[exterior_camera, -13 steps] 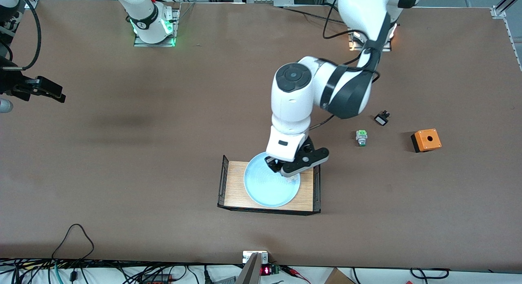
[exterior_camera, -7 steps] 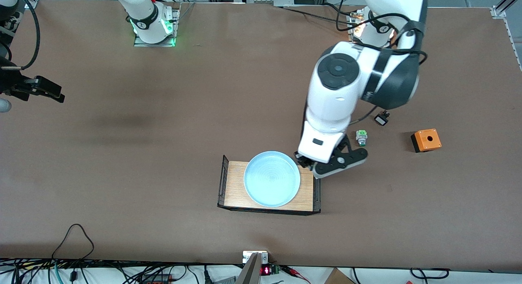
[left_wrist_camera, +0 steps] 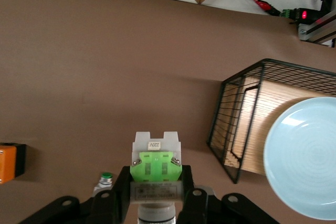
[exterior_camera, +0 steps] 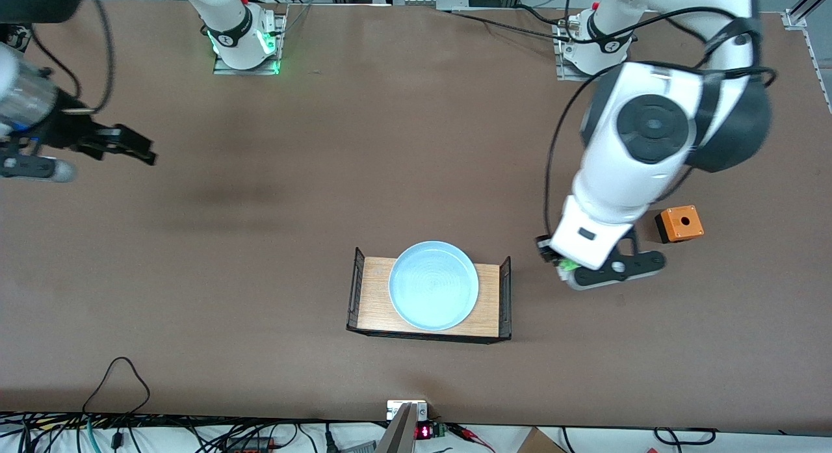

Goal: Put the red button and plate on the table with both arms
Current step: 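Set the button beside the orange box while the right gripper reaches out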

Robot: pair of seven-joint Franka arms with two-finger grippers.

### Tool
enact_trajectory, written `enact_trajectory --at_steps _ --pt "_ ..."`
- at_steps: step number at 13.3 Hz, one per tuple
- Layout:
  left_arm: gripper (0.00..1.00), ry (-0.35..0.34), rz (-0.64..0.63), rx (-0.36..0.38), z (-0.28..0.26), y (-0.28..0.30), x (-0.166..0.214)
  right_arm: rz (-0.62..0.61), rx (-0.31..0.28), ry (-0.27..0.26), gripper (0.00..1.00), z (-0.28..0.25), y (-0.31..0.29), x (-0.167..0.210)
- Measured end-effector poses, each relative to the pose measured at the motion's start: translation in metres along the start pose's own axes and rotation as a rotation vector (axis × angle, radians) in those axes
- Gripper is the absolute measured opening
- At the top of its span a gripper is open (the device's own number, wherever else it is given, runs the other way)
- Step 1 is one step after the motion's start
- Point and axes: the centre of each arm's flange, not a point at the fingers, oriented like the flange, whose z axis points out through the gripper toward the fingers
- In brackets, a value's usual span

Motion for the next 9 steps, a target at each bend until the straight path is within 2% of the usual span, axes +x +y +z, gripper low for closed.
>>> enact_trajectory --at_steps 2,4,9 --pt "0.41 -0.029 0.041 0.001 -0.005 -0.042 0.006 -0.046 -0.006 0.006 1.0 0.016 -0.042 0.001" --pt "0.41 -0.065 0.079 -0.029 -0.008 -0.089 0.011 -0.083 -0.01 0.017 1.0 0.03 -0.075 0.001" --pt "0.41 -0.143 0.171 -0.053 0.016 -0.172 0.016 -0.033 -0.016 0.003 1.0 0.045 -0.128 -0.014"
